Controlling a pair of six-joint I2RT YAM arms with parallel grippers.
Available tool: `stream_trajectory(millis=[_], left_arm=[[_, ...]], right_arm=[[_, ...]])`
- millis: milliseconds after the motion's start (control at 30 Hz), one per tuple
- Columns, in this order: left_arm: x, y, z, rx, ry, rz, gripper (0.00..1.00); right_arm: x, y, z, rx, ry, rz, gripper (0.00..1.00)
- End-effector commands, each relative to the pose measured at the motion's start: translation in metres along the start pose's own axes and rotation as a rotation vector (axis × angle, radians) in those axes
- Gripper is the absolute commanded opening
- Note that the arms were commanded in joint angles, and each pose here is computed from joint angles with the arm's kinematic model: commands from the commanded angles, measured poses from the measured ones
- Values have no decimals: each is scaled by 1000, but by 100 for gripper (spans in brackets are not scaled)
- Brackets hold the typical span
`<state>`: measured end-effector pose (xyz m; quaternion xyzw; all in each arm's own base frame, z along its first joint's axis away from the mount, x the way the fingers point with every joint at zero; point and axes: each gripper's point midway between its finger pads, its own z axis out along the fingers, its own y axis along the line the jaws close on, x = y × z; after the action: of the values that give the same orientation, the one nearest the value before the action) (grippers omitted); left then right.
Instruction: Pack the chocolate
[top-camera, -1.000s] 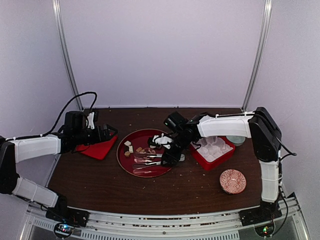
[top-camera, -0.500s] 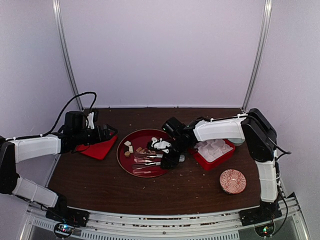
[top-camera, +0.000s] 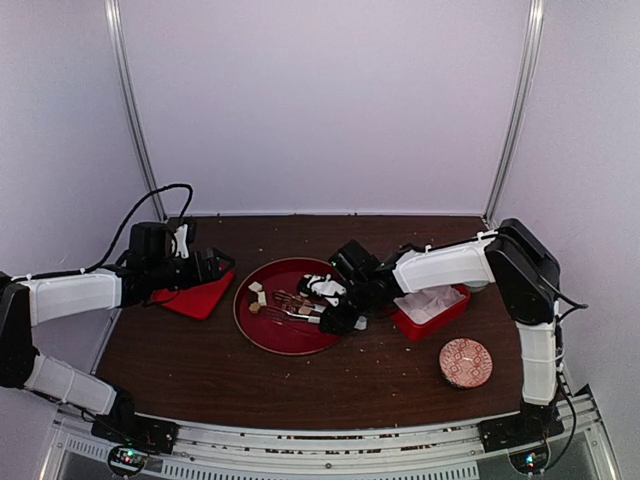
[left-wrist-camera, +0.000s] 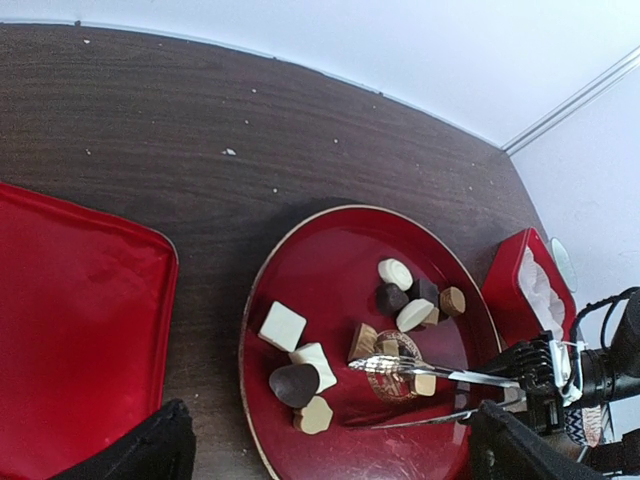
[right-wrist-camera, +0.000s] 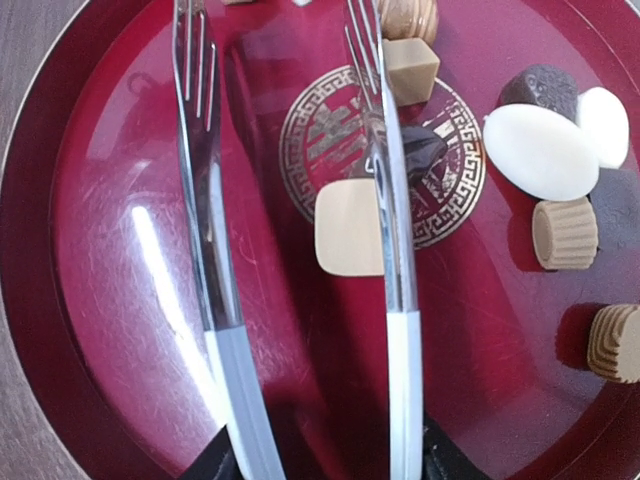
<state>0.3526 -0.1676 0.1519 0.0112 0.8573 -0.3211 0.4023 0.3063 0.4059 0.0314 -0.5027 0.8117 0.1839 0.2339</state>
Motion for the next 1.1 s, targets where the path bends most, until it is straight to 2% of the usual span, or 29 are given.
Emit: stream_trajectory(millis=[0, 200, 333, 633, 800, 1067], left_arm=[[-1, 0, 3, -3, -6, -2, 98], [-1, 3, 3, -20, 3, -9, 98], [-1, 3, 5, -18, 5, -13, 98], [-1, 3, 6, -19, 4, -23, 98], [-2, 3, 6, -20, 3, -23, 98], [-5, 4, 8, -26, 2, -20, 98]], right_arm=[[-6, 12, -5, 29, -33, 90, 46], [-3, 13, -3, 117, -57, 149, 49], [-5, 18, -6, 115, -142, 142, 57], [-7, 24, 2, 70, -198, 136, 60], [-4, 29, 10, 41, -162, 123, 58], [1, 29, -4, 55, -136, 81, 65]])
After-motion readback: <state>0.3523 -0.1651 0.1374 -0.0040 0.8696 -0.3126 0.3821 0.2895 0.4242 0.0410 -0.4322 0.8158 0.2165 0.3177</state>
